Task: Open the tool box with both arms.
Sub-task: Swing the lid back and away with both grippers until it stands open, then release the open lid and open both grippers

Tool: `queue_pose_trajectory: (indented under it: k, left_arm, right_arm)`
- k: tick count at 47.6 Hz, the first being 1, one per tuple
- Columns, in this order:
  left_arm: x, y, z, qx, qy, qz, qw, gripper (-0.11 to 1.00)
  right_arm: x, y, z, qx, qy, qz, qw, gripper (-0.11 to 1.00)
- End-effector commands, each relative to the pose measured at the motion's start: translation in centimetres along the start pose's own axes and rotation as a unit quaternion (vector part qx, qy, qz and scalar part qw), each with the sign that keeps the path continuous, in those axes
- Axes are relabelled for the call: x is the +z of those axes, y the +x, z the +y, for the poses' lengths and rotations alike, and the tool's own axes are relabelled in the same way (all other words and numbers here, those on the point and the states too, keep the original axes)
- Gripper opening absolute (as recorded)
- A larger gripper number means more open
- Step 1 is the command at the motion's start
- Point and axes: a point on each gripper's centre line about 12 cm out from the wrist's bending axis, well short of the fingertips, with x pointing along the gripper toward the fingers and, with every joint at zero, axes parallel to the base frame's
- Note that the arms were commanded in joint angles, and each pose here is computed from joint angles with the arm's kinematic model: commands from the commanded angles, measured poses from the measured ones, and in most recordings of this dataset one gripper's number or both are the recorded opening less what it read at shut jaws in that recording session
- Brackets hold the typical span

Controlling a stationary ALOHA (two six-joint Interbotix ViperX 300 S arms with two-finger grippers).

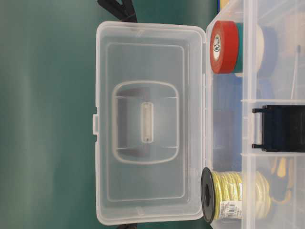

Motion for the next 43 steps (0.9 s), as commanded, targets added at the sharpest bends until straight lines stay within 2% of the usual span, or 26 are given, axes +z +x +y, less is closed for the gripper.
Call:
queue_pose_trajectory:
  k: [1, 20, 43]
  left_arm:
    - [1.4, 1.4, -0.2, -0.003, 0.008, -0.014, 0.9999, 0.86]
    - [1.2, 2.8, 1.1, 0.015, 0.003, -0.001, 0.9999, 0.86]
    - [0.8, 2.7, 2.1, 0.031, -0.002, 0.007, 0.9995, 0.86]
  right_arm:
    - [1.2, 0.7, 0.3, 0.004, -0.002, -0.011, 0.9999, 0.83]
    - [1.4, 2.6, -1.8, -0.028, 0.004, 0.004, 0.9996, 0.83]
    - [1.2, 2.9, -2.8, -0.042, 0.011, 0.014, 0.999, 0.83]
